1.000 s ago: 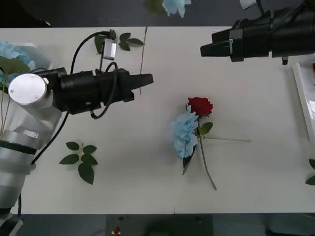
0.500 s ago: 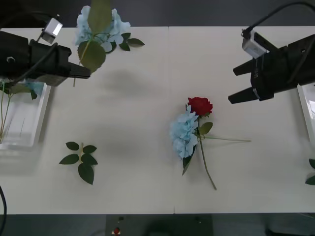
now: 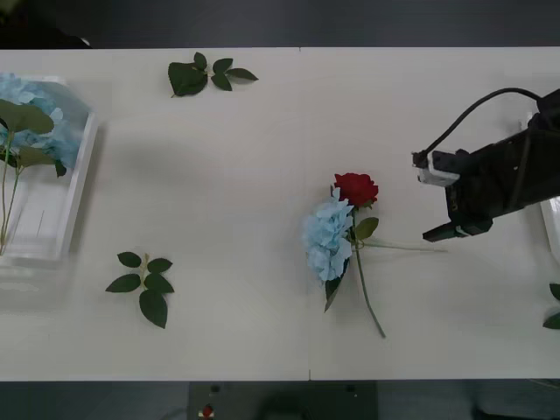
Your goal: Put the red flowers into the right box and the blue flowers into the left box
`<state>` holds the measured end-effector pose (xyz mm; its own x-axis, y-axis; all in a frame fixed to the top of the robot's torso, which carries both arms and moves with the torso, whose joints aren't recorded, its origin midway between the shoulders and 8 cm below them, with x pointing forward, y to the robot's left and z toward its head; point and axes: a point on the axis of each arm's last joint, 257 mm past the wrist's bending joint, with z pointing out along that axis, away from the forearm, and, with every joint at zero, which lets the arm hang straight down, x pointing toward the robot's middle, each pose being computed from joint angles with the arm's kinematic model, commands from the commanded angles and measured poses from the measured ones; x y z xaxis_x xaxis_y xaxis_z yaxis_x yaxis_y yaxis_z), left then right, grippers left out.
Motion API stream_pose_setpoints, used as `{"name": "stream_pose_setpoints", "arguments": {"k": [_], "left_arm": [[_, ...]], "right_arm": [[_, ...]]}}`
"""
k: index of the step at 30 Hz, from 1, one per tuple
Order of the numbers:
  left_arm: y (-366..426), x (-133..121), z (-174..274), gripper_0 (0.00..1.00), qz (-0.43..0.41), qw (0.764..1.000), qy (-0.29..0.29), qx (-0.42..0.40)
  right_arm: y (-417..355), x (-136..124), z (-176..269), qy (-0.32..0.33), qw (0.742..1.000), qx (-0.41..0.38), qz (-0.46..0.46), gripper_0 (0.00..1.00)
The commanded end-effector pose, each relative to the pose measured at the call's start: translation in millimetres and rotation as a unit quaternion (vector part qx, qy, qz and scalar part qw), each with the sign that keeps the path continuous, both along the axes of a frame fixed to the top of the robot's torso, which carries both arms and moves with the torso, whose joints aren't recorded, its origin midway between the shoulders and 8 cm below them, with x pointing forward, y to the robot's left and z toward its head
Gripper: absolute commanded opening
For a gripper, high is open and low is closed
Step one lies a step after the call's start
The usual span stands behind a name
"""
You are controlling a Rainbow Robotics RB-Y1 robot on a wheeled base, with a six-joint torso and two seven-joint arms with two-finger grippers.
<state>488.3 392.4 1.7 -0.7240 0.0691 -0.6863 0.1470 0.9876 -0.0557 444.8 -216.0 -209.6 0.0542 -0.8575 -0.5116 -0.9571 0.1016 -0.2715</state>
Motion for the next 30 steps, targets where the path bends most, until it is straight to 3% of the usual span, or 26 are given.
{"name": "stream_pose_setpoints", "arguments": {"k": [1, 6, 12, 21, 30], "left_arm": [[47, -15, 29, 0.0, 0.047, 0.99, -0.033, 0.132], [92, -28, 27, 0.0, 0.101, 0.967, -0.062, 0.225], [127, -40, -12, 0.0, 0.124, 0.956, -0.052, 0.261], [141, -57, -100, 0.0, 0.133, 0.962, 0.004, 0.237], [161, -40, -162, 0.0, 0.145, 0.968, 0.025, 0.204]], "right_arm": [[-4, -6, -15, -0.028, 0.999, -0.023, 0.019, 1.0], [-2, -8, -33, -0.031, 0.999, -0.035, 0.025, 1.0], [10, -2, -53, -0.024, 0.999, -0.027, 0.021, 1.0], [22, 8, -78, -0.044, 0.997, -0.051, 0.031, 1.0], [34, 12, -103, -0.035, 0.998, -0.047, 0.019, 0.99]]}}
